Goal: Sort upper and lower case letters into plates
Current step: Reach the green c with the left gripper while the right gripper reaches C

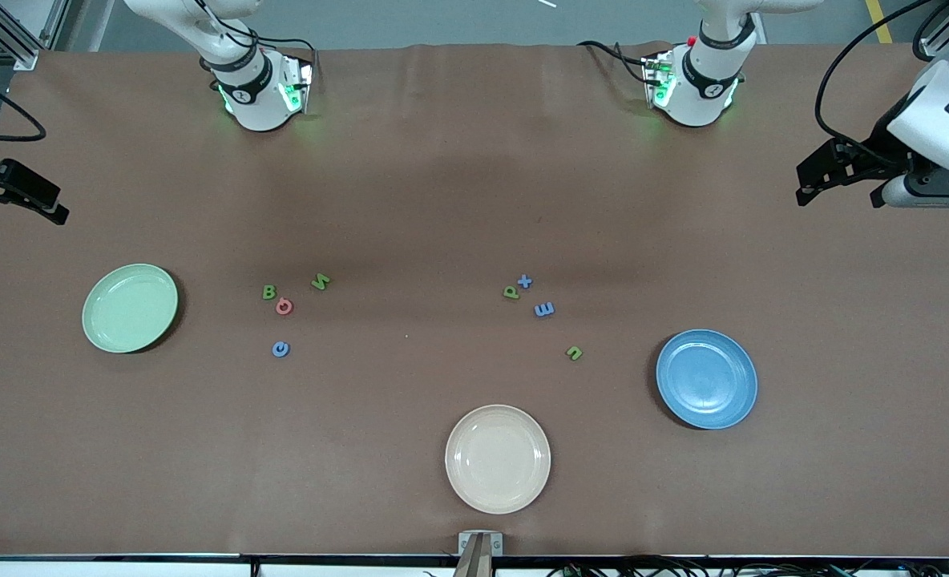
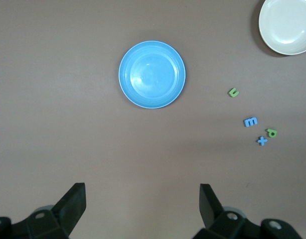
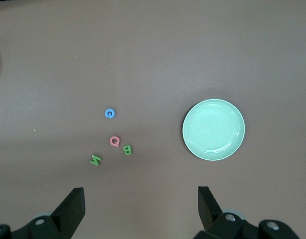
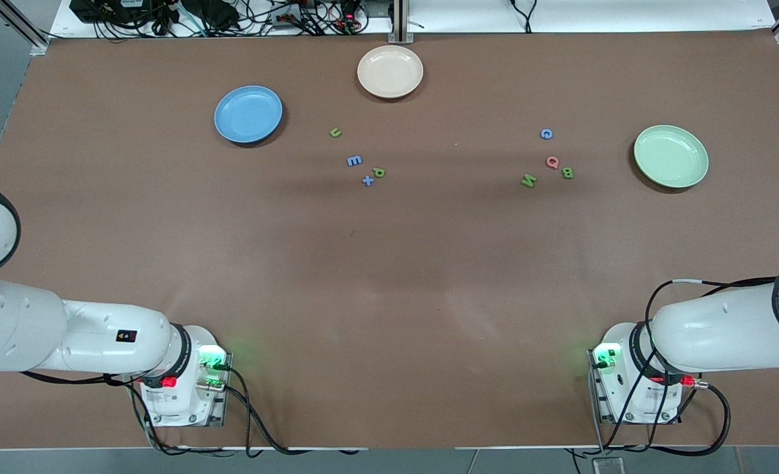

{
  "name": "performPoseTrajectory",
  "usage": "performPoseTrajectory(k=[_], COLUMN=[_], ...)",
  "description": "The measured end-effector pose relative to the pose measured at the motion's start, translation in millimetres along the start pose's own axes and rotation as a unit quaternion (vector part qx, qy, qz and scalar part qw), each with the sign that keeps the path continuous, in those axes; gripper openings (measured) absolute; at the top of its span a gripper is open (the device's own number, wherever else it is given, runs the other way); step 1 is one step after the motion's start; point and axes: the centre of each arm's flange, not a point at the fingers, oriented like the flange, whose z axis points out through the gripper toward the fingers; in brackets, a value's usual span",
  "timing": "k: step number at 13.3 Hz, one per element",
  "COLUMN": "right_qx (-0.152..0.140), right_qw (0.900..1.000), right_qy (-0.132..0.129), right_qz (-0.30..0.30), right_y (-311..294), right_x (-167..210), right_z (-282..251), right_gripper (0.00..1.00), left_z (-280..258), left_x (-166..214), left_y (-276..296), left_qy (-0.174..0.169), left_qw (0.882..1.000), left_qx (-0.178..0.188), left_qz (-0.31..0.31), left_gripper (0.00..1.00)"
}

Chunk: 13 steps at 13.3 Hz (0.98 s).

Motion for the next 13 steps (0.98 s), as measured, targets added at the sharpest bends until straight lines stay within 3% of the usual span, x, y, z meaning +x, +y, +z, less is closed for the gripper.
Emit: performPoseTrajectory(k=[7, 10, 13], right_qx=[0.000, 0.002, 0.003], right_qw=[1.000, 1.000, 1.000], right_qy=[0.006, 0.010, 0.009], right_qz=[0.000, -0.004, -0.022], right_y=[0, -5, -30], right_x=[0, 6, 31], right_z=[-5, 0, 35], right_gripper=[1.00, 1.00, 1.00], left_z=[19, 81, 168], left_x=[20, 45, 65], left_y=[13, 57, 115], left_qy=[-0.014, -0.048, -0.046], left_qw=[1.000, 0.999, 0.999], left_qx=[-0.001, -0.002, -0.005], left_qz=[0.010, 0.023, 0.016], left_gripper=[1.00, 1.00, 1.00])
